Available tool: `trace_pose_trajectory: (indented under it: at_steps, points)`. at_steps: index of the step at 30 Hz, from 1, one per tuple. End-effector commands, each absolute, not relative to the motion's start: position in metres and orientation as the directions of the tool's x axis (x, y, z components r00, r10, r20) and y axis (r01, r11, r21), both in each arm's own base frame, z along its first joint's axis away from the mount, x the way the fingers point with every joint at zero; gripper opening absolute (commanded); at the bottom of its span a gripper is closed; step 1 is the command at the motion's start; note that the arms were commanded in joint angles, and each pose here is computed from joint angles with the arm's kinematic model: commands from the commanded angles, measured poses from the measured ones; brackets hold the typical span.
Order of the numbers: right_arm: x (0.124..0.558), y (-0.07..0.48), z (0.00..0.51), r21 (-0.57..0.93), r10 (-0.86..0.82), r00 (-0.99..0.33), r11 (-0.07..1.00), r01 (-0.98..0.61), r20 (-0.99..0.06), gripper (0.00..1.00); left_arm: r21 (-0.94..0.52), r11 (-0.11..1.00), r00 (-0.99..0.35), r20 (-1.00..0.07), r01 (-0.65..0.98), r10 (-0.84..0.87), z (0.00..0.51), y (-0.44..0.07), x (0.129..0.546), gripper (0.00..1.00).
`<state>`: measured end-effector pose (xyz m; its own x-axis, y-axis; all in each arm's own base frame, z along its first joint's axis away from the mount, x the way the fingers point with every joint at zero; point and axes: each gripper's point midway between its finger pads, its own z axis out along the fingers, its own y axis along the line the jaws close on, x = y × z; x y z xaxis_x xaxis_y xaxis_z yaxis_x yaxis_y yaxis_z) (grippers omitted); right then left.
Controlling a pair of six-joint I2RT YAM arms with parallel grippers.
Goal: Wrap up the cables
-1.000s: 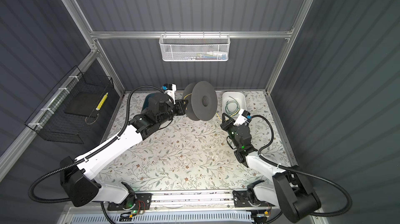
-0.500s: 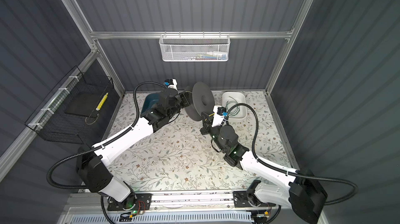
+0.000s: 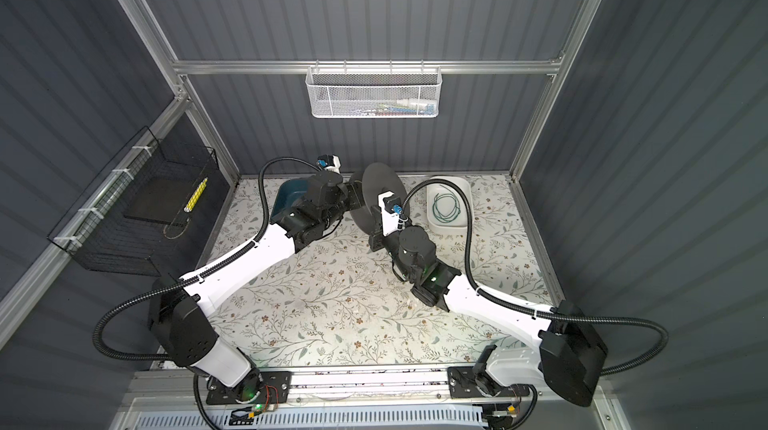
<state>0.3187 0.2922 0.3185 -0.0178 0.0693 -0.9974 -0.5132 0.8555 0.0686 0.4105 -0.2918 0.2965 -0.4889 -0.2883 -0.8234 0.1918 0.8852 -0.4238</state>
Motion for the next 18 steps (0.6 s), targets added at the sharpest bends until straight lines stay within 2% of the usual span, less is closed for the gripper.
trace_pose_trajectory:
  at_steps: [1, 6, 11, 18]
  points:
    - [0.292, 0.334, 0.343, 0.024, 0.074, 0.043, 0.725, -0.689, -0.996, 0.0, -0.347, 0.861, -0.536, -0.838, 0.372, -0.106, 0.278, -0.329, 0.38, 0.0]
    - [0.3, 0.34, 0.327, 0.008, 0.014, 0.004, 0.725, -0.689, -1.0, 0.03, -0.338, 0.838, -0.583, -0.812, 0.429, -0.029, 0.26, -0.344, 0.366, 0.0]
    - [0.297, 0.333, 0.301, 0.134, 0.075, -0.116, 0.712, -0.689, -0.99, 0.09, -0.237, 0.905, -0.569, -0.822, 0.352, 0.007, 0.246, -0.32, 0.367, 0.0]
    - [0.283, 0.319, 0.285, 0.226, 0.118, -0.203, 0.696, -0.681, -0.972, 0.17, -0.255, 0.897, -0.578, -0.816, 0.361, 0.001, 0.241, -0.325, 0.367, 0.0]
